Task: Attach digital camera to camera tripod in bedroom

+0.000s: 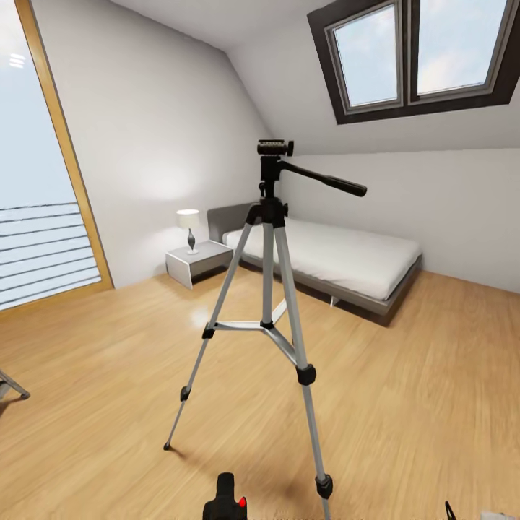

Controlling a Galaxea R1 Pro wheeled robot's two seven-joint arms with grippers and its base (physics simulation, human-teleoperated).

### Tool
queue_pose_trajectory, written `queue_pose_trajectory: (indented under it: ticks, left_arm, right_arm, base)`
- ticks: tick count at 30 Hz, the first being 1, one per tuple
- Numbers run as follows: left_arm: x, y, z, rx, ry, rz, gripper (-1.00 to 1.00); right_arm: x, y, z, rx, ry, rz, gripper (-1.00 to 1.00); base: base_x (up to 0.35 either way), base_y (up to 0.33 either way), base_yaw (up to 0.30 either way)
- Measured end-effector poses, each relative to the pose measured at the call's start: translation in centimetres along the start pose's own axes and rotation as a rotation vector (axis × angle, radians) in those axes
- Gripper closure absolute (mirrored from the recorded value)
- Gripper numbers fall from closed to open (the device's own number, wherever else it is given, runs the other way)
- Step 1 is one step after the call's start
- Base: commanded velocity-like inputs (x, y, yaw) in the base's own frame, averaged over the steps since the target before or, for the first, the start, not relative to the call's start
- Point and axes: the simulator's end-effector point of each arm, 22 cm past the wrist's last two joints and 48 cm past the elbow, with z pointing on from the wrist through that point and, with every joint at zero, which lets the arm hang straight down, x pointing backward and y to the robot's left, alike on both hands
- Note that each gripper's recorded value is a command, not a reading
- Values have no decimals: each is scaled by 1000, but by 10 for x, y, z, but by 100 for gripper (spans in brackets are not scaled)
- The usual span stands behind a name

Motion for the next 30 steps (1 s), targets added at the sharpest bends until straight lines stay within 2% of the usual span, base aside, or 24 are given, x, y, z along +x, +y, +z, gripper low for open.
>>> queue_pose_trajectory:
  ticks: [2, 3, 5, 11, 13, 18, 22, 24, 25, 30]
  left_arm:
    - [3, -4, 3, 6, 1, 1, -100]
    - [5, -6, 5, 10, 2, 2, -100]
    - [8, -10, 8, 14, 3, 1, -100]
    - [20, -23, 18, 32, 12, -1, -100]
    - [27, -29, 22, 40, 29, 6, -100]
    - [38, -34, 30, 47, 45, 15, -100]
    - [41, -38, 36, 52, 43, 21, -100]
    - [39, -40, 39, 54, 33, 22, -100]
    - [26, -45, 38, 62, 8, 22, -100]
    - [10, -63, 37, 86, -8, 23, -100]
  right_arm:
    - [-4, -1, 1, 5, -37, 4, -100]
    - [-16, -8, 1, 23, -96, 14, -100]
    - [-40, -10, 4, 30, -171, 19, -100]
    - [-91, -9, 7, 34, -311, 26, -100]
    - [-140, -10, 10, 41, -413, 39, -100]
    - [-175, -12, 20, 64, -482, 70, -100]
    - [-199, -18, 36, 100, -487, 102, -100]
    - [-203, -20, 44, 114, -465, 115, -100]
    - [-210, -21, 56, 128, -416, 132, -100]
    - [-207, -21, 66, 135, -385, 145, -100]
  base:
    - [0, 0, 0]
    - [0, 0, 0]
    - [0, 0, 0]
    - [0, 0, 0]
    - [0, 0, 0]
    - [0, 0, 0]
    - [0, 0, 0]
    - [0, 0, 0]
    - [0, 0, 0]
    - [0, 0, 0]
